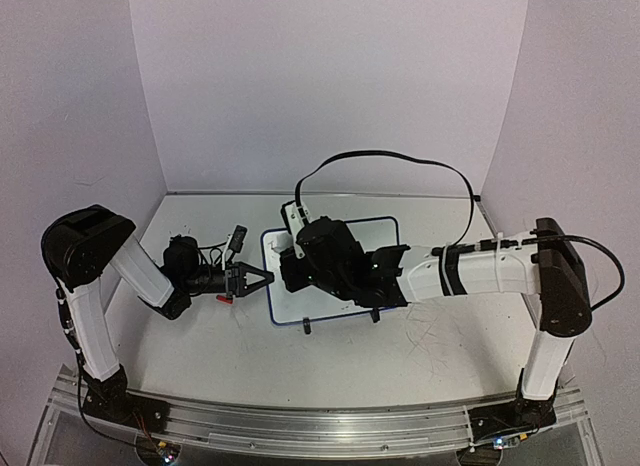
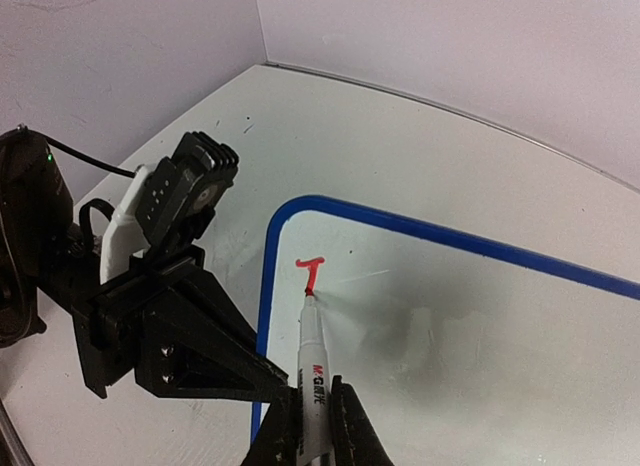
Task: Write a sentence on the whiteboard
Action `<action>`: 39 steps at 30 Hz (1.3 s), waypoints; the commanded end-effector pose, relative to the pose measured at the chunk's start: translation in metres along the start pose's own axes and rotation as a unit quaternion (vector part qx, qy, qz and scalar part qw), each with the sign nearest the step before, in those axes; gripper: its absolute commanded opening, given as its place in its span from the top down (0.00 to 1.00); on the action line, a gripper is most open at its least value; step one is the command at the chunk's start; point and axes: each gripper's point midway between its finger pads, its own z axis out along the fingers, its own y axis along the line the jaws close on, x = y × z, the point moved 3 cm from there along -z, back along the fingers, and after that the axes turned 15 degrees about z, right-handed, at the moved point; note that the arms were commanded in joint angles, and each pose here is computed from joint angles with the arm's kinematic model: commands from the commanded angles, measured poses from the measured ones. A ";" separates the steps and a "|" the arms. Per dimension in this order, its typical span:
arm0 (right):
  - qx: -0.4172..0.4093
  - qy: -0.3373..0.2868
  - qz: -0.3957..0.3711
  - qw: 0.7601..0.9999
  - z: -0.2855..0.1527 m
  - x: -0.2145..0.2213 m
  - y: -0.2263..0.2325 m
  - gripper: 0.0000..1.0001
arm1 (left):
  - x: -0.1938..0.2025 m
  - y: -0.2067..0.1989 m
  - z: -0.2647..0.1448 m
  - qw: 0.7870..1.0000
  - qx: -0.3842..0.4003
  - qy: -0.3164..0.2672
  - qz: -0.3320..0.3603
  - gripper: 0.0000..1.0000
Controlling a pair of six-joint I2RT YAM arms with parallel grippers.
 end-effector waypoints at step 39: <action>-0.007 -0.002 0.006 1.000 -0.002 -0.007 0.010 1.00 | -0.002 -0.008 -0.003 1.000 0.016 0.000 0.000 1.00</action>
